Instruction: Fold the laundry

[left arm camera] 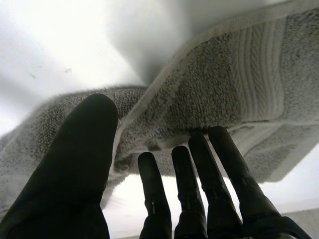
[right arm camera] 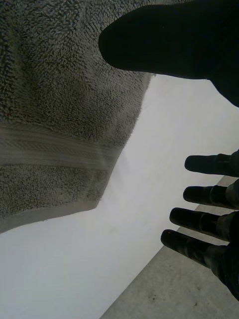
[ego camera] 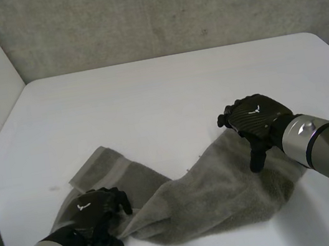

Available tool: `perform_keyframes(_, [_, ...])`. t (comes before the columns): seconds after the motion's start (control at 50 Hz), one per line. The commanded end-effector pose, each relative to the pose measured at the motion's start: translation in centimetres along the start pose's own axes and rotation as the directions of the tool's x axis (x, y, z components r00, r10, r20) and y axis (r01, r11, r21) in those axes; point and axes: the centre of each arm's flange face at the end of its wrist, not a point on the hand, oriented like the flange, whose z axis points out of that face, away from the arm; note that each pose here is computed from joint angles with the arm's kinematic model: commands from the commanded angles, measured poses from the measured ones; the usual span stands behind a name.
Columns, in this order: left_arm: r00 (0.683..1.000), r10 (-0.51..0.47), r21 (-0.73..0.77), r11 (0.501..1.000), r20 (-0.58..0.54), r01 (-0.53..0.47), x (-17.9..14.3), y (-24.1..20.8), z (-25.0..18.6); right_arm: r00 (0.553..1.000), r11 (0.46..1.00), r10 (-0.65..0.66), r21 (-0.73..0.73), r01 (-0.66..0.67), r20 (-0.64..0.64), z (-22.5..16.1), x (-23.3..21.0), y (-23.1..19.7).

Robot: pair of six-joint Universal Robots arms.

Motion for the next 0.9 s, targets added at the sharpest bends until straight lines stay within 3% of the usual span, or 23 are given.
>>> perform_keyframes(0.02, [1.000,0.000,-0.053,0.999,-0.008,-0.001,0.1,0.7,1.5,1.000,1.000,0.002,-0.009,-0.002,0.006,0.0,-0.2,0.3])
perform_keyframes(0.12, [1.000,0.002,-0.082,0.997,-0.023,-0.004,0.4,1.2,2.5,1.000,1.000,0.002,-0.009,-0.002,0.006,0.0,-0.2,0.3])
perform_keyframes(0.28, [0.999,0.027,0.061,0.998,-0.024,-0.026,0.7,-0.9,2.9,1.000,1.000,-0.010,0.013,0.010,-0.007,0.5,0.0,0.3])
perform_keyframes(0.38, [0.997,0.075,0.311,0.948,-0.024,-0.064,1.2,-6.6,-0.7,1.000,0.999,-0.016,0.042,0.017,-0.015,1.1,0.4,-0.6])
perform_keyframes(0.5, [0.995,0.096,0.397,0.914,-0.020,-0.080,1.6,-8.9,-3.7,0.999,0.992,-0.017,0.123,0.013,0.027,2.6,0.7,-2.7])
perform_keyframes(0.56, [0.991,0.137,0.385,0.914,-0.005,-0.124,1.8,-9.1,-5.6,0.992,0.983,0.005,0.182,-0.028,0.122,4.2,0.7,-4.0])
perform_keyframes(0.6, [0.986,0.168,0.377,0.913,0.004,-0.157,1.9,-9.0,-6.3,0.970,0.973,0.059,0.205,-0.110,0.237,5.4,0.5,-4.9])
perform_keyframes(0.72, [0.958,0.285,0.394,0.876,0.038,-0.277,2.5,-8.9,-8.5,0.916,0.953,0.144,0.196,-0.230,0.375,7.3,-0.3,-5.3])
perform_keyframes(0.76, [0.952,0.303,0.404,0.866,0.044,-0.294,2.7,-9.0,-8.9,0.869,0.944,0.178,0.170,-0.284,0.461,8.1,-2.2,-5.2])
perform_keyframes(0.78, [0.948,0.314,0.415,0.857,0.049,-0.305,2.8,-9.2,-9.1,0.869,0.944,0.178,0.170,-0.284,0.462,8.1,-2.2,-5.2])
perform_keyframes(0.82, [0.946,0.319,0.425,0.850,0.057,-0.312,2.8,-9.3,-9.3,0.816,0.948,0.193,0.111,-0.299,0.545,8.4,-5.1,-4.1])
perform_keyframes(0.9, [0.944,0.324,0.439,0.840,0.068,-0.319,2.8,-9.8,-9.4,0.776,0.956,0.207,0.046,-0.291,0.595,8.2,-7.4,-3.0])
